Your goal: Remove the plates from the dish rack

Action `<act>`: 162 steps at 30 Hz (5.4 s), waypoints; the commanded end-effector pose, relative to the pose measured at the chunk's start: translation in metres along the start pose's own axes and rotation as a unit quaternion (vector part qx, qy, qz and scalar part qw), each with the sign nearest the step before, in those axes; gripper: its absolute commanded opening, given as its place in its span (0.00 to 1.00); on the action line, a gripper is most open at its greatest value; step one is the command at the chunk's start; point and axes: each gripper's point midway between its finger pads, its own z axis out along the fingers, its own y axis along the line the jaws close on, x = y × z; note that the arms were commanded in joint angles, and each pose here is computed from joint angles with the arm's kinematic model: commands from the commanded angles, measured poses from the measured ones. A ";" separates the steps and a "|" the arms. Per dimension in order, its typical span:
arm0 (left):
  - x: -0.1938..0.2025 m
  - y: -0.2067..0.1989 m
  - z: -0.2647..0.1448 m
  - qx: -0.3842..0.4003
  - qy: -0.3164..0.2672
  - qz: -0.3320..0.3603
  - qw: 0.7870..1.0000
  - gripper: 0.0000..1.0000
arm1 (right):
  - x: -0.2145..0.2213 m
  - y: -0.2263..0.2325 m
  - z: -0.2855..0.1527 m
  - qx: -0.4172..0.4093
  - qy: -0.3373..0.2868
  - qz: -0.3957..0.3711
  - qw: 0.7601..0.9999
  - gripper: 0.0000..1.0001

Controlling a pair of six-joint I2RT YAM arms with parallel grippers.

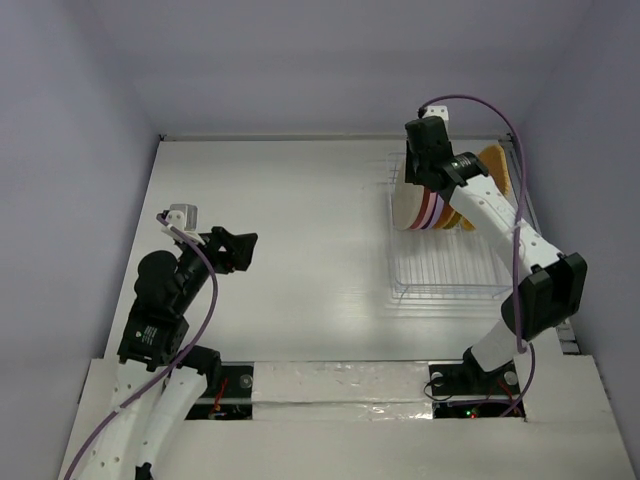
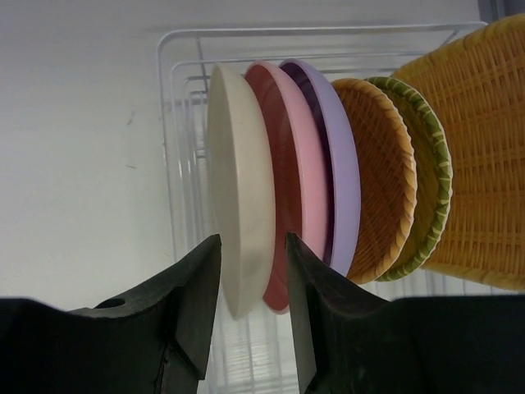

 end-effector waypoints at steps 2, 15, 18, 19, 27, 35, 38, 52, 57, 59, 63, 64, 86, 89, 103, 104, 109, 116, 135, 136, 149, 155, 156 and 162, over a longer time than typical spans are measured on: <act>-0.008 -0.006 0.001 0.016 -0.020 0.005 1.000 0.76 | -0.021 -0.007 0.003 0.035 -0.018 -0.011 0.999 0.42; -0.010 -0.009 -0.003 0.019 -0.027 0.008 0.999 0.78 | -0.001 0.003 0.034 0.118 0.011 -0.082 0.990 0.33; -0.011 -0.009 -0.004 0.019 -0.030 0.009 0.999 0.78 | -0.003 0.006 0.036 0.141 0.011 -0.102 0.985 0.26; -0.012 -0.009 -0.004 0.018 -0.032 0.010 0.999 0.78 | -0.006 0.008 0.033 0.147 0.008 -0.107 0.983 0.24; -0.013 -0.016 -0.008 0.033 -0.034 0.011 0.999 0.77 | -0.027 0.002 0.010 0.201 -0.027 -0.123 0.971 0.02; -0.015 -0.019 -0.013 0.037 -0.043 0.011 0.998 0.77 | -0.080 0.000 -0.056 0.211 -0.104 -0.101 0.967 0.00; -0.016 -0.019 -0.014 0.036 -0.045 0.010 0.998 0.77 | -0.095 -0.009 -0.083 0.216 -0.124 -0.088 0.964 0.00; -0.013 -0.014 -0.010 0.024 -0.038 0.004 0.999 0.76 | -0.103 0.116 -0.102 -0.054 -0.167 -0.001 0.985 0.00; -0.013 -0.011 -0.010 0.015 -0.039 0.001 0.999 0.74 | -0.065 0.241 -0.078 -0.229 -0.123 0.046 0.965 0.00; -0.011 -0.008 -0.008 0.007 -0.035 -0.002 0.999 0.73 | -0.048 0.286 -0.055 -0.255 -0.099 0.067 0.960 0.00; -0.009 -0.005 -0.006 -0.002 -0.030 -0.005 1.000 0.72 | -0.023 0.337 -0.020 -0.280 -0.062 0.102 0.953 0.00; -0.009 -0.004 -0.005 -0.003 -0.030 -0.005 1.000 0.72 | -0.021 0.345 -0.016 -0.286 -0.057 0.120 0.949 0.00; -0.015 -0.010 -0.008 0.013 -0.043 -0.003 0.999 0.71 | 0.024 0.414 -0.002 -0.394 0.017 0.217 0.893 0.52; -0.013 -0.010 -0.007 0.013 -0.040 -0.003 0.999 0.71 | -0.013 0.380 -0.032 -0.385 -0.037 0.192 0.902 0.48; -0.020 -0.007 -0.012 0.004 -0.061 -0.008 0.998 0.00 | -0.020 0.006 -0.047 -0.010 -0.118 0.087 0.989 0.00; -0.020 -0.005 -0.012 -0.001 -0.062 -0.010 0.998 0.03 | -0.012 -0.007 -0.047 0.010 -0.102 0.075 0.992 0.02; -0.019 -0.007 -0.013 0.003 -0.059 -0.009 0.998 0.37 | -0.008 -0.029 -0.035 0.064 -0.059 0.010 0.996 0.29; -0.018 -0.006 -0.012 0.002 -0.058 -0.009 0.998 0.60 | -0.011 -0.025 -0.020 0.093 -0.028 -0.030 0.995 0.32; -0.019 -0.007 -0.014 0.005 -0.059 -0.006 0.998 0.61 | 0.009 -0.031 0.033 0.180 0.014 -0.096 0.979 0.30; -0.019 -0.007 -0.014 0.006 -0.060 -0.006 0.998 0.61 | 0.010 -0.032 0.034 0.186 0.016 -0.100 0.977 0.30; -0.022 -0.010 -0.017 0.012 -0.066 -0.003 0.998 0.61 | -0.004 -0.038 0.036 0.221 0.009 -0.119 0.968 0.08; -0.023 -0.010 -0.018 0.012 -0.068 -0.004 0.998 0.61 | -0.031 -0.048 0.006 0.224 -0.029 -0.095 0.970 0.00; -0.023 -0.010 -0.018 0.012 -0.068 -0.004 0.998 0.61 | -0.033 -0.046 0.000 0.221 -0.035 -0.094 0.970 0.00; -0.022 -0.011 -0.018 0.014 -0.068 -0.005 0.998 0.61 | -0.055 -0.053 -0.033 0.220 -0.066 -0.081 0.970 0.00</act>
